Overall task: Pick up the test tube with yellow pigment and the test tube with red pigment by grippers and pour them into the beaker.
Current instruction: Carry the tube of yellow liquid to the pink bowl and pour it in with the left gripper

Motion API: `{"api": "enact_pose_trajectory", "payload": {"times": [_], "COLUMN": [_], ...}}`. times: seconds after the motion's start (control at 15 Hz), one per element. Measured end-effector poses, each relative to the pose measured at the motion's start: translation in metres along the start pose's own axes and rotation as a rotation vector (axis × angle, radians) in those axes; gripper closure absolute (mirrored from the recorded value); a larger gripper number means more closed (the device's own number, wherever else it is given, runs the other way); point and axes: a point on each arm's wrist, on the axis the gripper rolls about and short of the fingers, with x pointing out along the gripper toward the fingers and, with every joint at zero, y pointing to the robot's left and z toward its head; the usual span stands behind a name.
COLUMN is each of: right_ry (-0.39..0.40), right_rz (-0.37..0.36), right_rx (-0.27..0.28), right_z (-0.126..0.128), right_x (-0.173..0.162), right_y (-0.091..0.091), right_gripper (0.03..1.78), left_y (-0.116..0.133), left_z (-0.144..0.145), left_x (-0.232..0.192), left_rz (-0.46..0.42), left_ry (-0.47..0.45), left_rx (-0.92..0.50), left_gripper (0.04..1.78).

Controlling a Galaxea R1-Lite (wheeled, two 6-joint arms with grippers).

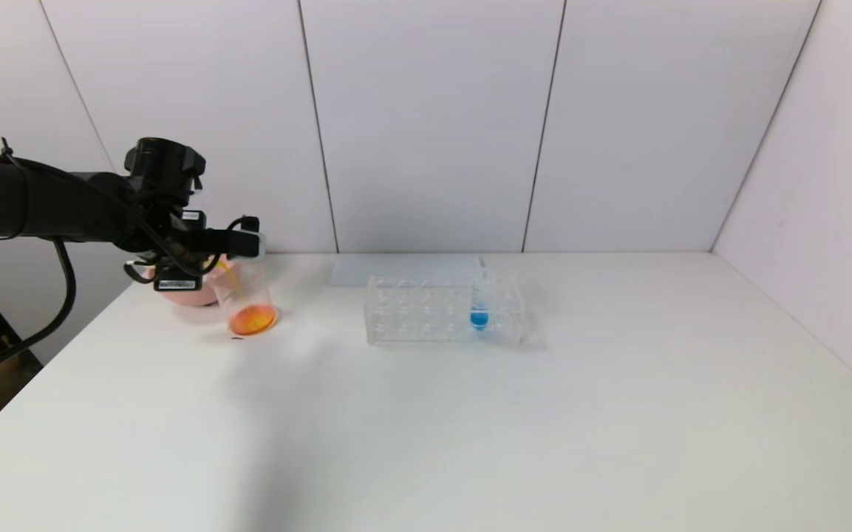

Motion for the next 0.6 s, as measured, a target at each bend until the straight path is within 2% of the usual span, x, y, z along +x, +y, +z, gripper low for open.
{"api": "enact_pose_trajectory", "payload": {"times": [0.6], "right_ry": [0.0], "right_rz": [0.0], "right_rx": [0.0], "right_z": [0.0], "right_x": [0.0], "right_y": [0.0], "right_gripper": [0.11], "left_y": [0.0008], "left_z": [0.0037], "left_x": [-0.0006], "left_rz": [0.007], "left_ry": [0.027], "left_rx": [0.064], "left_gripper": [1.33]}}
